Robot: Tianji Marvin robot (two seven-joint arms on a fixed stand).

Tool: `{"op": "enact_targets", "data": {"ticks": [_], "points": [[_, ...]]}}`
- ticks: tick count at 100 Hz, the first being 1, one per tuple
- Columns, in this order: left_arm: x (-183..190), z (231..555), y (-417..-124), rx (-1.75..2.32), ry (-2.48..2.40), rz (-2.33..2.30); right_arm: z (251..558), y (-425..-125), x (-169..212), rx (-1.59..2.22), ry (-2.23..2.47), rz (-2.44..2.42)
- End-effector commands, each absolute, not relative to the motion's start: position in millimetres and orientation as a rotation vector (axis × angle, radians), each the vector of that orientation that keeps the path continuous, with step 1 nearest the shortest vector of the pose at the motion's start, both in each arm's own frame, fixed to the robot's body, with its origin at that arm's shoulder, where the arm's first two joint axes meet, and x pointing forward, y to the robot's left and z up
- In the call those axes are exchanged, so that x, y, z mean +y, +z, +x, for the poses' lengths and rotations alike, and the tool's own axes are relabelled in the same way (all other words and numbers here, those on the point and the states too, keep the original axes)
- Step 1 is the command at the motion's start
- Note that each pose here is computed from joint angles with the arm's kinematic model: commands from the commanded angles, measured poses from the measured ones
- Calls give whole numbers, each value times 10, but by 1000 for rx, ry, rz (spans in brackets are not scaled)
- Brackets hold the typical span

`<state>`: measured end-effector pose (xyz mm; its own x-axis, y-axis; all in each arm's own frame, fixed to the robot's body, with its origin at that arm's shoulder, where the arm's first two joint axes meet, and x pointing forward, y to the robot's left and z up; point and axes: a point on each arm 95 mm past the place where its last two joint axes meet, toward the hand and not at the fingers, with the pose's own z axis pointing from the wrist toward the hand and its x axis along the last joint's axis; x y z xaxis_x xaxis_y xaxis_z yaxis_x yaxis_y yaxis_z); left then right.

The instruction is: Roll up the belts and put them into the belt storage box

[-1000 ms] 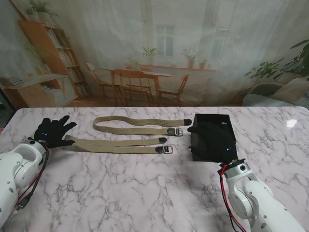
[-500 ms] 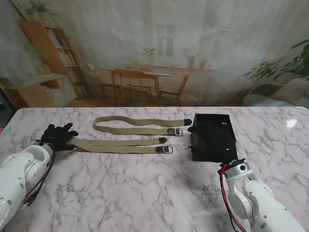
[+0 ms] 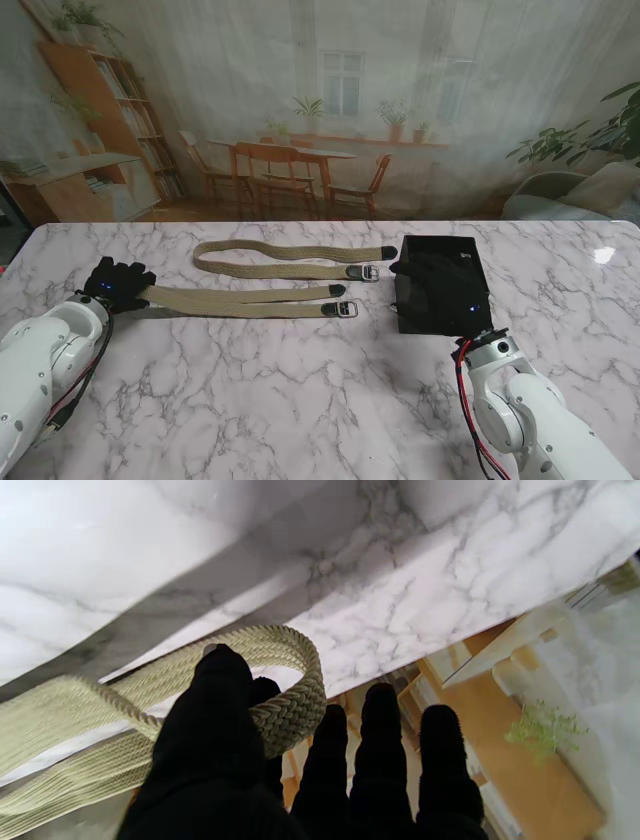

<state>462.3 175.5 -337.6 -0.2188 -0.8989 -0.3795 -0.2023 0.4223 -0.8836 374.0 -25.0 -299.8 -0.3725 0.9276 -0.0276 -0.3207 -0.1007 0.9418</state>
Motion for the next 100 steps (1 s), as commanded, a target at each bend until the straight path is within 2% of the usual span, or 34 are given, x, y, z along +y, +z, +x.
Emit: {"op": "enact_targets", "data": {"ticks": [1, 25, 59, 100], "points": [[1683, 4571, -3280, 1695, -917, -913, 3717, -2999, -247, 1187, 1652, 768], [1591, 4356, -2946, 1687, -1009, -735, 3687, -2981, -262, 1181, 1656, 761], [1378, 4181, -2721, 1692, -1136, -635, 3656, -2959, -220, 1245, 1668, 736], [990, 3891, -2416, 1720, -1310, -421, 3517, -2906, 162, 1496, 1773, 890]]}}
